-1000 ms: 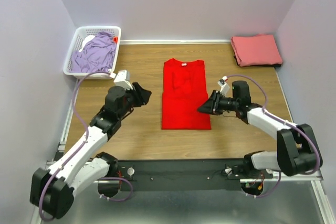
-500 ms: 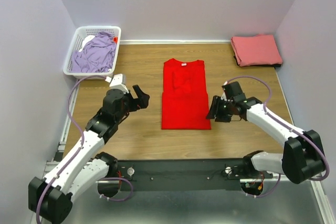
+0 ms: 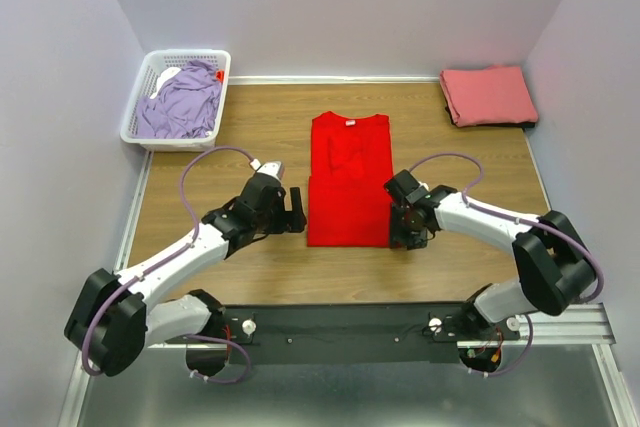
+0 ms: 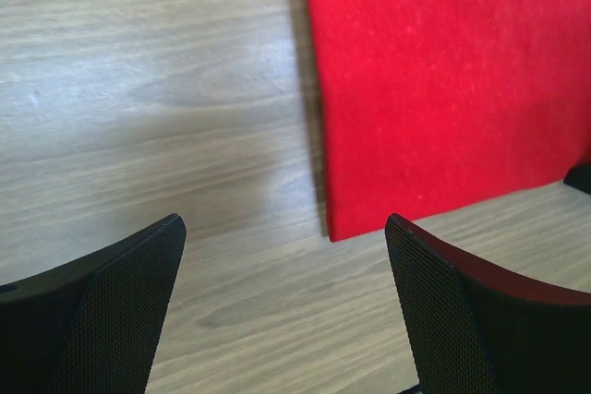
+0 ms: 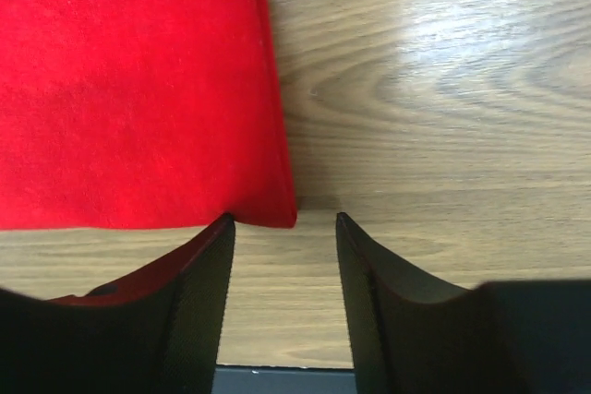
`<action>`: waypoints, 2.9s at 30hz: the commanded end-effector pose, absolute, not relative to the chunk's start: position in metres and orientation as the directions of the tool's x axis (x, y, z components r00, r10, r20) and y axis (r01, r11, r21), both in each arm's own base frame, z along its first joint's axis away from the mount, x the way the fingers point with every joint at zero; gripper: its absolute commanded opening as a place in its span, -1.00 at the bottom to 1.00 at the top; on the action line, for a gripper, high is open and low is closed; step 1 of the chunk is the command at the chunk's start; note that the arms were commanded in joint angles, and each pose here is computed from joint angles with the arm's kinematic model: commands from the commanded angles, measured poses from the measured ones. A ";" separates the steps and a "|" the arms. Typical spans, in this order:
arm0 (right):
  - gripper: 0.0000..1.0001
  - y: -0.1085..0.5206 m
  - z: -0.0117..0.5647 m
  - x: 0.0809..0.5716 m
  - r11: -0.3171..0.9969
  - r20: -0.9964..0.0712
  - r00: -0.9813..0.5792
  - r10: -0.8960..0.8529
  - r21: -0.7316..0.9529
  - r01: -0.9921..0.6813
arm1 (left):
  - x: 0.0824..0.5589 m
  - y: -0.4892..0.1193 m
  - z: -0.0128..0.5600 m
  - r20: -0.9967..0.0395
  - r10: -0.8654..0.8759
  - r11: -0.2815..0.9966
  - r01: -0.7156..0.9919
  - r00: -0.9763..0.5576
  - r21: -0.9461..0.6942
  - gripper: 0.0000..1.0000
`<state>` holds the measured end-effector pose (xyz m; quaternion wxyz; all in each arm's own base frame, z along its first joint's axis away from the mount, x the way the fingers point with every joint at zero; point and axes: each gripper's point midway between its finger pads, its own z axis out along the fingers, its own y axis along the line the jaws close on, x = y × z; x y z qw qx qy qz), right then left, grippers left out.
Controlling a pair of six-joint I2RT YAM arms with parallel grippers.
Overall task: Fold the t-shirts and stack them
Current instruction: Fold the tshirt
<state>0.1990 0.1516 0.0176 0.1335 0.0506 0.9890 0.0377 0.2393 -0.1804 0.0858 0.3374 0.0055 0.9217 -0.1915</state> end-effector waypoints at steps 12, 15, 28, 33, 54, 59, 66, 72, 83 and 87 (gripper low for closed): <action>0.06 0.155 0.022 0.213 0.990 -0.316 -0.939 0.138 0.040 0.132 | 0.236 -0.190 0.076 -0.592 -0.033 0.944 0.168 -0.806 -0.282 0.88; 0.06 0.149 0.013 0.210 0.990 -0.315 -0.939 0.138 0.008 0.143 | 0.234 -0.192 0.074 -0.584 -0.021 0.944 0.176 -0.811 -0.279 0.79; -0.70 0.139 -0.021 0.183 0.993 -0.222 -0.969 0.106 -0.018 0.113 | 0.225 -0.203 0.062 -0.535 0.019 0.943 0.193 -0.844 -0.272 0.76; -0.95 0.140 -0.021 0.179 0.995 -0.209 -0.973 0.096 -0.004 0.099 | 0.220 -0.206 0.057 -0.516 0.027 0.944 0.192 -0.856 -0.270 0.72; -0.95 0.155 -0.019 0.180 0.998 -0.211 -0.977 0.041 0.063 0.028 | 0.205 -0.225 0.022 -0.418 0.140 0.970 0.210 -0.898 -0.125 0.38; -0.95 0.154 -0.020 0.176 0.997 -0.202 -0.979 0.034 0.068 0.021 | 0.206 -0.231 0.017 -0.411 0.145 0.972 0.208 -0.900 -0.111 0.23; -0.95 0.152 -0.020 0.172 0.997 -0.204 -0.978 0.031 0.073 0.017 | 0.211 -0.227 0.032 -0.441 0.113 0.981 0.171 -0.890 -0.095 0.22; -0.95 0.151 -0.021 0.170 0.997 -0.200 -0.979 0.026 0.070 0.012 | 0.214 -0.229 0.029 -0.449 0.104 0.982 0.164 -0.887 -0.096 0.22; -0.95 0.149 -0.022 0.170 0.998 -0.203 -0.979 0.023 0.068 0.010 | 0.223 -0.234 0.030 -0.472 0.088 0.985 0.146 -0.877 -0.089 0.22; -0.95 0.149 -0.023 0.169 0.998 -0.200 -0.980 0.020 0.067 0.007 | 0.226 -0.236 0.033 -0.481 0.084 0.985 0.146 -0.873 -0.094 0.22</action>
